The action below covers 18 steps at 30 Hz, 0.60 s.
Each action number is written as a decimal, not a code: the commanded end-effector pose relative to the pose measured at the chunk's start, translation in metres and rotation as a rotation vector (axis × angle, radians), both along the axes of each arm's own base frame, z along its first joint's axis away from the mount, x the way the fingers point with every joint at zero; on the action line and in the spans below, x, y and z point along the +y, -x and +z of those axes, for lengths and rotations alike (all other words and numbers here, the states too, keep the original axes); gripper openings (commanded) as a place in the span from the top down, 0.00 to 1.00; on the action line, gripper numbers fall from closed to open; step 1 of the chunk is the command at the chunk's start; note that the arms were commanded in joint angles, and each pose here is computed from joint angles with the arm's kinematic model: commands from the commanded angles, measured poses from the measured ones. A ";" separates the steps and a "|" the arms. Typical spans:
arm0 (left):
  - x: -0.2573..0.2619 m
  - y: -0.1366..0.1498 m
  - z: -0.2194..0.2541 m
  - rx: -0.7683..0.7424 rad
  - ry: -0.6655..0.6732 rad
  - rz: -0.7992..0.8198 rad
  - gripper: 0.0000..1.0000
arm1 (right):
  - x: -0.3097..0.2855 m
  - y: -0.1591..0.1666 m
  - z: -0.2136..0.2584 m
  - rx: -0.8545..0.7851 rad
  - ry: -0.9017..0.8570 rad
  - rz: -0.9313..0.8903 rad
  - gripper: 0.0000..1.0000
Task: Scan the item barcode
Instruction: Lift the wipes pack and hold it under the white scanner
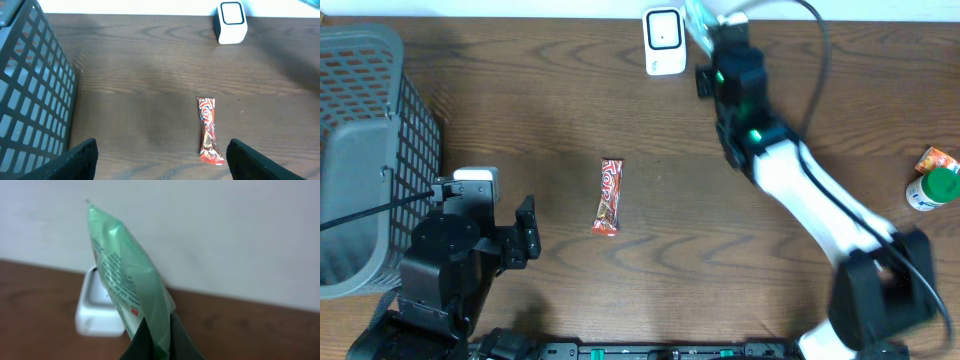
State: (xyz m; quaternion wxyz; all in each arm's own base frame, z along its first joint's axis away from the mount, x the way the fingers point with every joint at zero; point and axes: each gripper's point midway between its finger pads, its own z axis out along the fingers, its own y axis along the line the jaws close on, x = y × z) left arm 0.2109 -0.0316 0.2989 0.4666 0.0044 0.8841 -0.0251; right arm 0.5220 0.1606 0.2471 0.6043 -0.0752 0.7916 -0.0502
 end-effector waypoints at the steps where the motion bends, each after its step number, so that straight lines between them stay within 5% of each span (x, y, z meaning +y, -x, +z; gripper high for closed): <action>1: 0.002 0.000 0.007 -0.018 -0.002 0.007 0.17 | -0.005 -0.034 0.012 -0.060 0.193 -0.107 0.99; 9: 0.002 0.000 0.007 -0.018 -0.002 0.007 0.17 | 0.020 -0.097 -0.032 -0.025 0.522 -0.103 0.99; 18: 0.002 0.000 0.007 -0.018 -0.002 0.007 0.17 | 0.078 -0.093 -0.122 0.073 0.814 0.036 0.99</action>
